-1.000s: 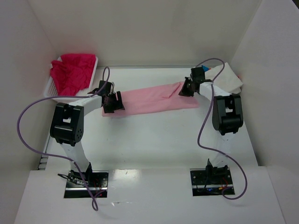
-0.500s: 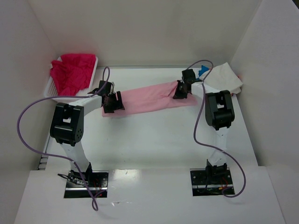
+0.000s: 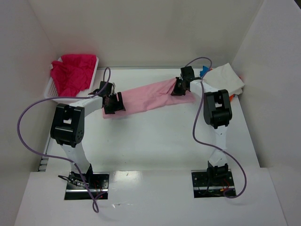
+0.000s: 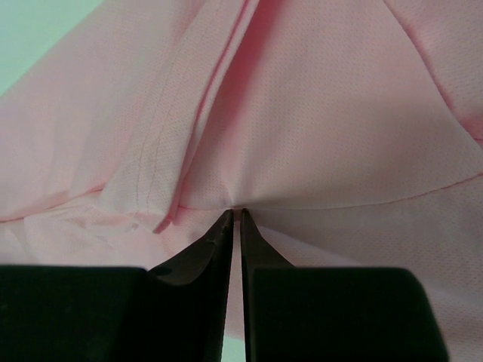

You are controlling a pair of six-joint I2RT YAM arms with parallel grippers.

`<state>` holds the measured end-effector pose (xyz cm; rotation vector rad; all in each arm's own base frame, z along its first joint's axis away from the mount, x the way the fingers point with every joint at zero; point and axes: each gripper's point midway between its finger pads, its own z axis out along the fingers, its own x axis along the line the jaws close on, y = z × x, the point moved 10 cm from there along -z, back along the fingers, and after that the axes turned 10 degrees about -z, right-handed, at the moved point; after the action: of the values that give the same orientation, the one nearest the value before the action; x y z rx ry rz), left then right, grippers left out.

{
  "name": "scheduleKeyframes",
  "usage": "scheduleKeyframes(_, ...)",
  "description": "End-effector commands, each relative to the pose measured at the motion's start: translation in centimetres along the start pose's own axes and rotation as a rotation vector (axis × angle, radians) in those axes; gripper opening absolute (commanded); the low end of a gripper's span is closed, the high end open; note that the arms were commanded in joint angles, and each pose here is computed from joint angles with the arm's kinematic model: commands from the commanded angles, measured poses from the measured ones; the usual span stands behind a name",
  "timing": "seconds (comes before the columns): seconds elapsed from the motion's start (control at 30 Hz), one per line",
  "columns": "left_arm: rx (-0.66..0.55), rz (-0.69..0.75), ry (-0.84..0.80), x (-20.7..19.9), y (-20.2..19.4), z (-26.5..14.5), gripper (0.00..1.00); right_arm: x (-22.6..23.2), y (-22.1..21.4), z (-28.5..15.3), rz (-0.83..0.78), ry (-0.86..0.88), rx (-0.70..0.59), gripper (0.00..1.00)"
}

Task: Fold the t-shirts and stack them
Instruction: Rotate the tshirt 90 degrees

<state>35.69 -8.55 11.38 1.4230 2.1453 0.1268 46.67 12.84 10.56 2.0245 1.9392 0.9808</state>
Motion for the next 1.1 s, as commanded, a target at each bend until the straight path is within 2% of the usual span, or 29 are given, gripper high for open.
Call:
scheduleKeyframes(0.0, 0.069, -0.004, 0.084, 1.5, -1.3, 1.2, 0.78, 1.0, 1.1, -1.3, -0.036, -0.016, -0.032, 0.13)
scheduleKeyframes(0.3, 0.056, -0.003, 0.174, 2.0, -1.3, 0.1, 0.78, -1.4, -3.0, -2.1, -0.043, -0.191, 0.062, 0.14)
scheduleKeyframes(0.57, 0.103, 0.025, 0.274, 2.9, -3.0, -0.6, 0.78, -3.7, -2.5, -2.6, -0.013, -0.275, 0.059, 0.14)
scheduleKeyframes(0.87, 0.24, 0.105, 0.286, 1.8, -6.6, -1.5, 0.78, -3.9, -0.9, -1.3, -0.029, -0.233, 0.05, 0.14)
scheduleKeyframes(1.07, 0.378, 0.143, 0.188, -0.8, -10.8, -3.4, 0.78, -3.7, -0.2, 0.1, -0.029, -0.193, 0.049, 0.14)
